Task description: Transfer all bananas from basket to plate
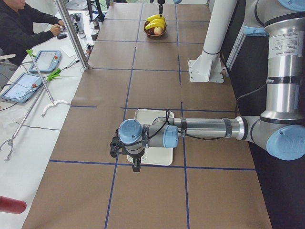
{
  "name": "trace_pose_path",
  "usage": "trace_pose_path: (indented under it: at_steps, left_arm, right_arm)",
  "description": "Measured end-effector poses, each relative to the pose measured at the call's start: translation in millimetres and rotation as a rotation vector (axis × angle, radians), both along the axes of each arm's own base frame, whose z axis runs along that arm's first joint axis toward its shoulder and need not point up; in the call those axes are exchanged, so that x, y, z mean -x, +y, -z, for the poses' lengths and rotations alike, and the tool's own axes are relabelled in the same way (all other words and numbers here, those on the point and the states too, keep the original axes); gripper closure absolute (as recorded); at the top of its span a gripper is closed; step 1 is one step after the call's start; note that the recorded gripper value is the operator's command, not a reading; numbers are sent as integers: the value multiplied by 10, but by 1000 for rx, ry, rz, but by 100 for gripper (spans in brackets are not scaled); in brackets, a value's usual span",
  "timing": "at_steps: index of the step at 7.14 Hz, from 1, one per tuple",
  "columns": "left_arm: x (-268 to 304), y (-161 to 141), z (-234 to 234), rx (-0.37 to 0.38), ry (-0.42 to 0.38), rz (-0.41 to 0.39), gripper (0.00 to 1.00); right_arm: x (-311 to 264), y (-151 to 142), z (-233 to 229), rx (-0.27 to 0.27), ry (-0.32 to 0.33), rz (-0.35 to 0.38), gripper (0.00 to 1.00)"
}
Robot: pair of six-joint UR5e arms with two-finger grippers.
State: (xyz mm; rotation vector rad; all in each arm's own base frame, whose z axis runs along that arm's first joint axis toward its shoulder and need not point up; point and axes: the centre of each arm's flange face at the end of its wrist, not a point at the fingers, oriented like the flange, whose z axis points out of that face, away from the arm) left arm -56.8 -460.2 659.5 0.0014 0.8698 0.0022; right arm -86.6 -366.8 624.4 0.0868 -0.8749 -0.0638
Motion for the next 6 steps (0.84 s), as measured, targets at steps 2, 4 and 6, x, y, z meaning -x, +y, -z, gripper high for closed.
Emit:
trace_pose_path:
  at_steps: [2, 4, 6]
  left_arm:
    - [0, -1, 10, -2, 1, 0, 0]
    - [0, -2, 17, -3, 0, 0, 0]
    - [-3, -4, 21, -4, 0, -1, 0]
  right_arm:
    - [53, 14, -32, -3, 17, 9, 34]
    - [78, 24, -61, -6, 30, 13, 72]
    - [53, 61, -87, -3, 33, 11, 100]
